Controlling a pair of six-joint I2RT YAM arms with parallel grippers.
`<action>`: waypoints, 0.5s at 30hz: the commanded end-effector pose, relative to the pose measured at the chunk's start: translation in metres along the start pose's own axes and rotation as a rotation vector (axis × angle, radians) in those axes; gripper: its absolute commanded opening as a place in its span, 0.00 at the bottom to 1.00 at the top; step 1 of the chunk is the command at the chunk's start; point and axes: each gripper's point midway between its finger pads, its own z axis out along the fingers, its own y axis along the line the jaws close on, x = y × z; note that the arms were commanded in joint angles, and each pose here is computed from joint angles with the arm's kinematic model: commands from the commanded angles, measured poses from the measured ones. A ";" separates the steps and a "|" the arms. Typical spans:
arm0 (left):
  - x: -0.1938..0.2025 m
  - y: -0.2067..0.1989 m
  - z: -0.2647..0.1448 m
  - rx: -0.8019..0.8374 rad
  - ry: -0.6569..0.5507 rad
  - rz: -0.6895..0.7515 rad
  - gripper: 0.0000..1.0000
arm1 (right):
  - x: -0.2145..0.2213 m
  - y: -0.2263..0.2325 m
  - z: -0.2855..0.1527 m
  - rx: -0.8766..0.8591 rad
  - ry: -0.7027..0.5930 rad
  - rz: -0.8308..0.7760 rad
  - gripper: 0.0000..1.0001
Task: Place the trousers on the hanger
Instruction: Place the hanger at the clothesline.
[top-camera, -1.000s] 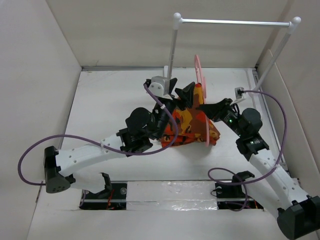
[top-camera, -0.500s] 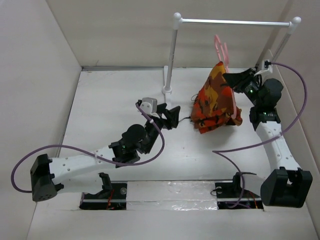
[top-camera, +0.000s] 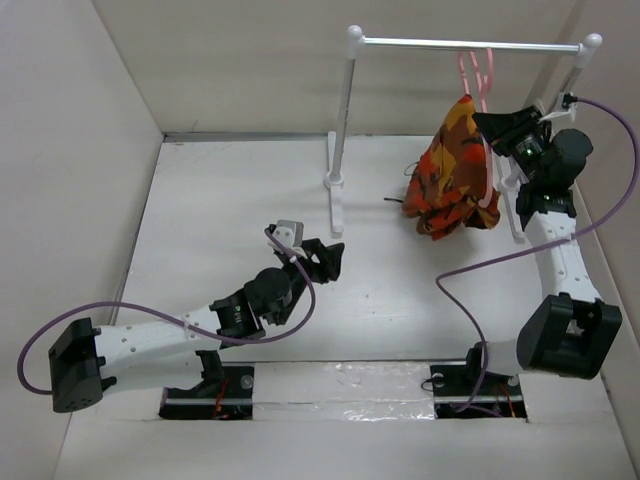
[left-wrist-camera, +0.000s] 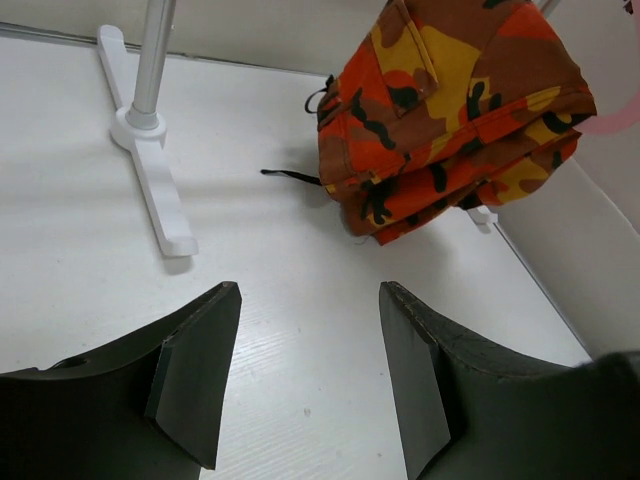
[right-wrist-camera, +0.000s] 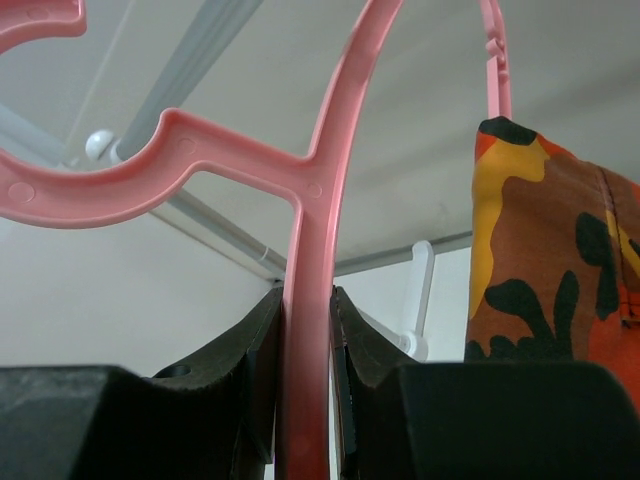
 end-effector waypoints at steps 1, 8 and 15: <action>-0.004 -0.005 -0.001 0.027 -0.012 -0.051 0.54 | -0.076 0.090 -0.006 -0.249 -0.198 -0.167 0.00; -0.001 -0.004 -0.002 0.031 -0.006 -0.051 0.54 | -0.089 0.079 0.009 -0.225 -0.193 -0.181 0.00; 0.000 -0.004 -0.001 0.032 -0.011 -0.040 0.54 | -0.095 0.049 0.015 -0.181 -0.185 -0.166 0.00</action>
